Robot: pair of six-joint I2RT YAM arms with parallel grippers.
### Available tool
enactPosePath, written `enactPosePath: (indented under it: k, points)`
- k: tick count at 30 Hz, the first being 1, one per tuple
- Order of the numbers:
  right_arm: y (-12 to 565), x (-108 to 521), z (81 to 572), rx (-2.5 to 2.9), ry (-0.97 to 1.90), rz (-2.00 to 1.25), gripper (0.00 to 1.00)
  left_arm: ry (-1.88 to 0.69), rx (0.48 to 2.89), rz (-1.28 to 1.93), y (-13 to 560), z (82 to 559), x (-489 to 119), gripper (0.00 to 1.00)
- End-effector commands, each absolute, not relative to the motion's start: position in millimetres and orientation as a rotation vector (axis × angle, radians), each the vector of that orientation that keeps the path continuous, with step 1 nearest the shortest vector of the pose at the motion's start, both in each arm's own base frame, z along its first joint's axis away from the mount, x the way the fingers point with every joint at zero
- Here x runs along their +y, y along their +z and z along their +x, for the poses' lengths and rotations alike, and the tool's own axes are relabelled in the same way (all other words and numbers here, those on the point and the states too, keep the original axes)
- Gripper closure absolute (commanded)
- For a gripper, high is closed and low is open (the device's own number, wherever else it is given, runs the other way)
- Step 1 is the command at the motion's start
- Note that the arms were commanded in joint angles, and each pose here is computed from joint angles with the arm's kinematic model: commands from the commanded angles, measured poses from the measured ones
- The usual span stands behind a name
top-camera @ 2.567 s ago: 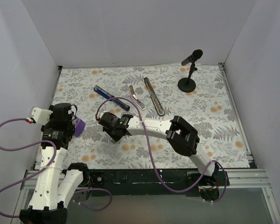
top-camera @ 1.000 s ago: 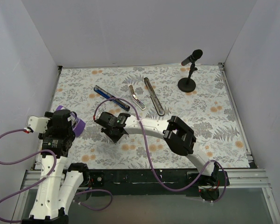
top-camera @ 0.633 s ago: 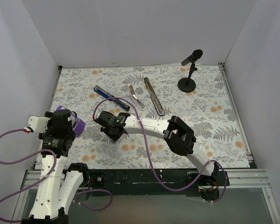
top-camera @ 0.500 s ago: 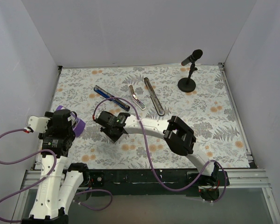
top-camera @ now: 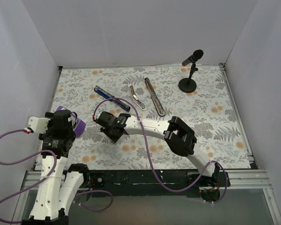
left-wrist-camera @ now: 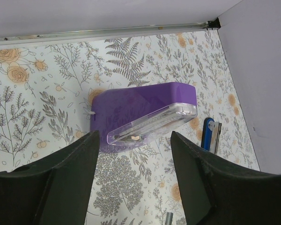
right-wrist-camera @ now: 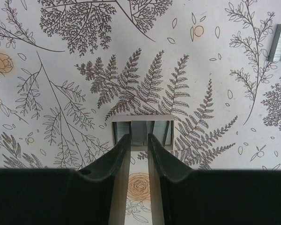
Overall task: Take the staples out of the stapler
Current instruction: Place the staple in the staple box.
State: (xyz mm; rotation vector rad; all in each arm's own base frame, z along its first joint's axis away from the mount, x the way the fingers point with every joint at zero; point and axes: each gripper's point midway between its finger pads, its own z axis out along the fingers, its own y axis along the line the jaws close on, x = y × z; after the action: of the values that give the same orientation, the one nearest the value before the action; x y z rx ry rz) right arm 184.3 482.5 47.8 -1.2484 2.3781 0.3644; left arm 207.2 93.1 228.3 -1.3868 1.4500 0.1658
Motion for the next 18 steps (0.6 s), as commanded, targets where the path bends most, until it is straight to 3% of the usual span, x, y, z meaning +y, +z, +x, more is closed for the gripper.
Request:
enactPosePath:
  k: [1,18]
  points:
    - [52.3,485.6,187.0,2.353,0.371,-1.238,0.71,0.183,1.412,-1.397,236.6,202.8,98.5,0.38]
    - [74.8,487.8,186.3,2.32,0.438,-1.206,0.7,0.181,1.413,-1.394,238.6,203.3,98.3,0.38]
